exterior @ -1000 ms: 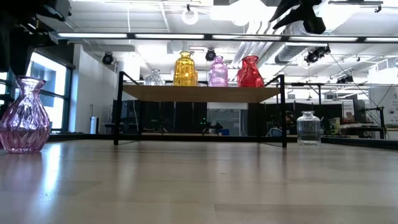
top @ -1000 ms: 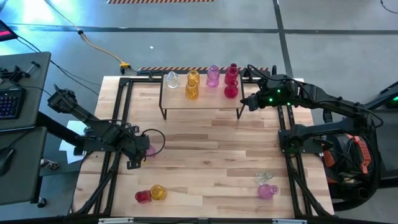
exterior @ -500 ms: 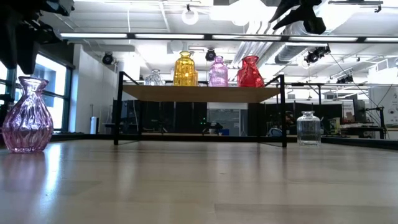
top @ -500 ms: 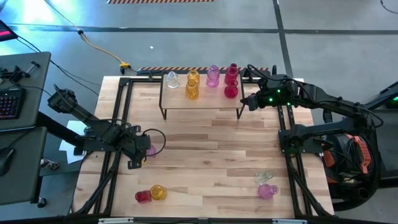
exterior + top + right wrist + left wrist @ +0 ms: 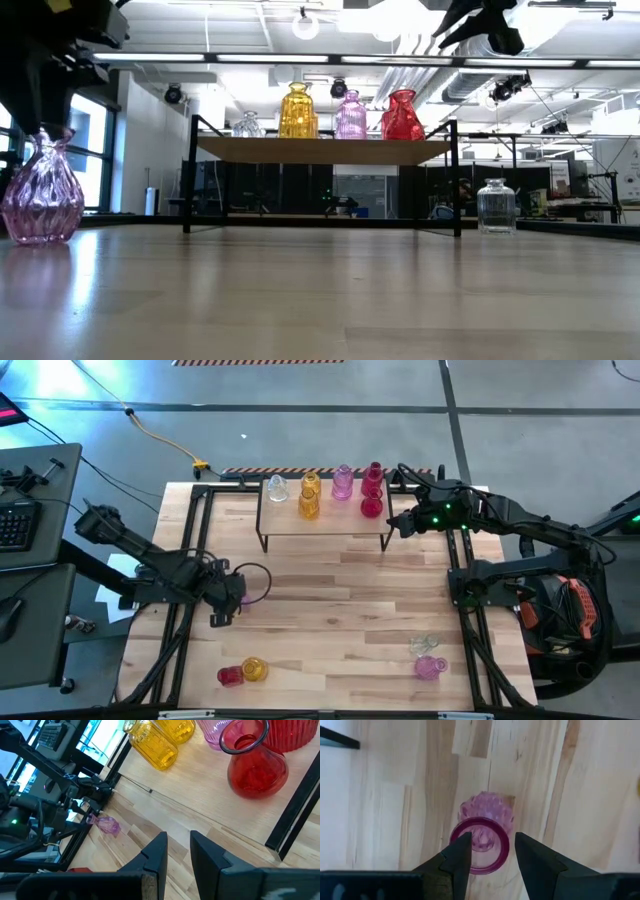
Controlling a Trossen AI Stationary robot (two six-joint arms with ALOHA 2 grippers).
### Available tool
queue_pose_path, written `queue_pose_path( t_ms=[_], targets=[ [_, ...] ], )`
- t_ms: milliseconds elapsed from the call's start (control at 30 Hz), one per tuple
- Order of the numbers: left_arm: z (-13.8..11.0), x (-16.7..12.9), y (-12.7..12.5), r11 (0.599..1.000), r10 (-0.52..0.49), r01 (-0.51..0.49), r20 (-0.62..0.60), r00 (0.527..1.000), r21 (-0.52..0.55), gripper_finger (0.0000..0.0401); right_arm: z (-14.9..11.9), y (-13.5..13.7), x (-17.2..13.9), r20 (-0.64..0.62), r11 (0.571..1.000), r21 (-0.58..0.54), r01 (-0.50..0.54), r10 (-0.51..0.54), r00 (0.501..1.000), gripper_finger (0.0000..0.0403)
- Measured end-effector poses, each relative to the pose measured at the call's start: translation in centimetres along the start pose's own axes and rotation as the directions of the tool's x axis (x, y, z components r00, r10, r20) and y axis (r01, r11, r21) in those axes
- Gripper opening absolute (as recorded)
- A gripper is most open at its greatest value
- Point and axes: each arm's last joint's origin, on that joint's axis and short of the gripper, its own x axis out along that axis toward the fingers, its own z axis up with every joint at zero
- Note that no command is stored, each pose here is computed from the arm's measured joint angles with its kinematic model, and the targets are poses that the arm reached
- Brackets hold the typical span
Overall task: Sort vases onto shelf
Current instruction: Put the top violet vase aligned with the other violet vase on the shelf
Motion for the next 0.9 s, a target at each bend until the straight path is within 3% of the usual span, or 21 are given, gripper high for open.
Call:
queue_pose_path(
  t_ms=[233, 667, 900],
  targets=[
    [0.2, 0.2, 0.1, 1.0, 0.009, -0.009, -0.006, 1.0, 0.017, 0.0128, 0.0, 0.0, 0.0, -0.001, 1.0, 0.0, 0.001, -0.001, 1.0, 0.0064],
    [0.6, 1.3, -0.4, 0.997, 0.058, -0.055, -0.056, 0.997, 0.06, 0.0016, -0.1, -0.2, 0.0, -0.015, 1.0, -0.001, 0.017, -0.017, 1.0, 0.0064],
    [0.5, 1.2, -0.4, 0.998, 0.035, -0.032, -0.054, 0.998, 0.055, 0.0016, -0.1, -0.2, 0.0, -0.016, 1.0, -0.001, 0.017, -0.017, 1.0, 0.0064]
  ],
)
